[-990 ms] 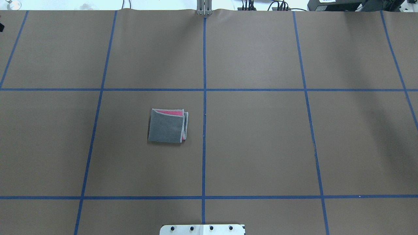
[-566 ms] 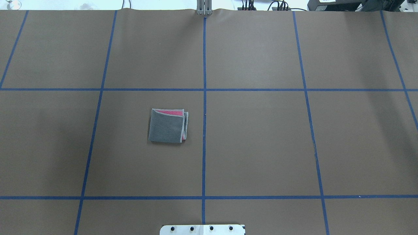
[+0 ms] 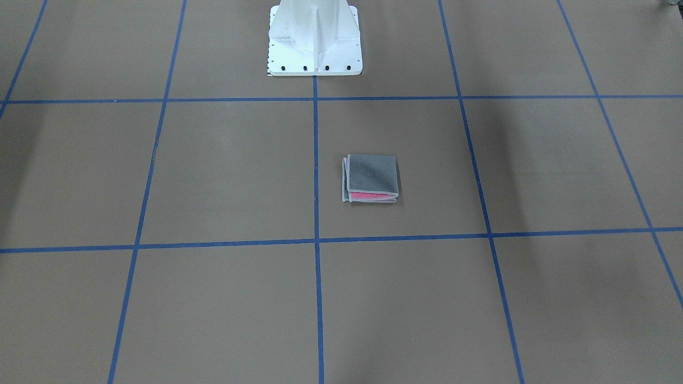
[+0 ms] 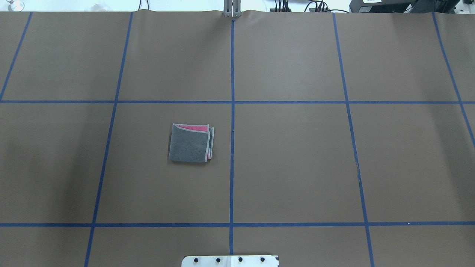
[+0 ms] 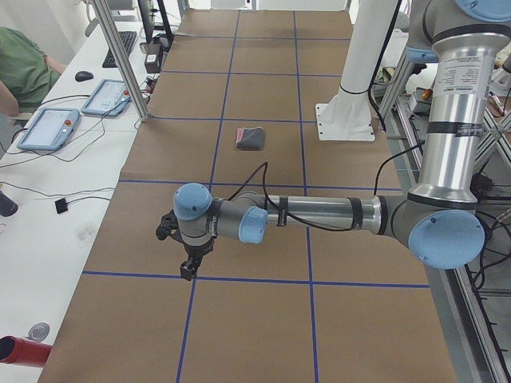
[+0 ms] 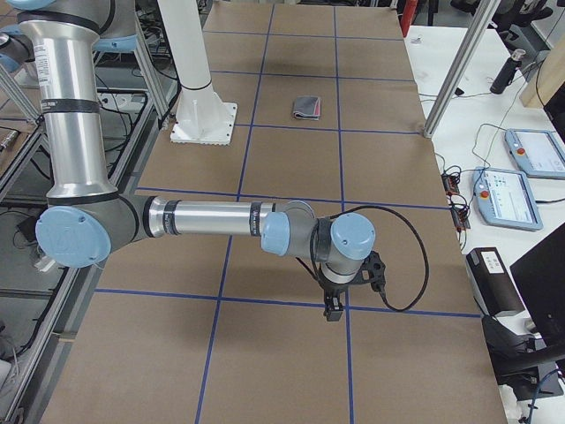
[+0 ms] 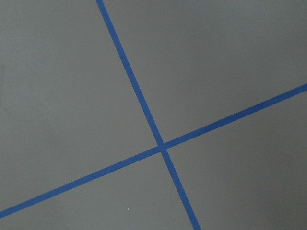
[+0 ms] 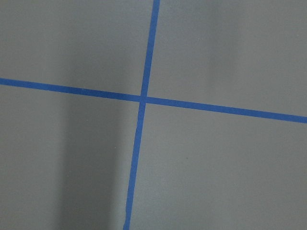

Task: Fold towel twice with both arms

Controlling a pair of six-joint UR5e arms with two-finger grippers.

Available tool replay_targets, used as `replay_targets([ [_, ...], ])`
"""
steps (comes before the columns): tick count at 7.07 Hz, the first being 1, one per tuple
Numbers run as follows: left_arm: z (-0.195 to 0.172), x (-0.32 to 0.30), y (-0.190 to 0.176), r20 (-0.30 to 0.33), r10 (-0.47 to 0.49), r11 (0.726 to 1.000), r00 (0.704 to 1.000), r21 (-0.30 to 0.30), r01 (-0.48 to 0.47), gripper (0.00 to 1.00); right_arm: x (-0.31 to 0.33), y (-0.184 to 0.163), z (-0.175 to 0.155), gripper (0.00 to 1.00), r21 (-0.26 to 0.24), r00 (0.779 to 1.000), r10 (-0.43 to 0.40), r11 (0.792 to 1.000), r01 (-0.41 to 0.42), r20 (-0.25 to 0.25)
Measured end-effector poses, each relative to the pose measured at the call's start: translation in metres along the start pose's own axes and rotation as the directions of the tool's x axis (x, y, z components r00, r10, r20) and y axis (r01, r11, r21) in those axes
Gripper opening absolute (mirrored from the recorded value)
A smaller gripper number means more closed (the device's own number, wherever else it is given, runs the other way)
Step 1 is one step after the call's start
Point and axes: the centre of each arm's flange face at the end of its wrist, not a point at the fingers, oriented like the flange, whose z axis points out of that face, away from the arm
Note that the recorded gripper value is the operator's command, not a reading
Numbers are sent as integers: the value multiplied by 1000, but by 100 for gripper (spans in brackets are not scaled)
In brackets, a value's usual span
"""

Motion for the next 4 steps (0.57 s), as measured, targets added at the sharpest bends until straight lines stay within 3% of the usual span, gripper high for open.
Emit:
replay_targets([
  [2, -27, 11, 4, -1, -99, 994, 995, -45, 99, 100, 0, 0, -1, 100, 3, 1000, -2, 1000, 2, -3],
  [4, -32, 18, 19, 0, -191, 979, 982, -70, 190, 100, 2, 2, 0, 100, 1, 1000, 6, 1000, -6, -2],
])
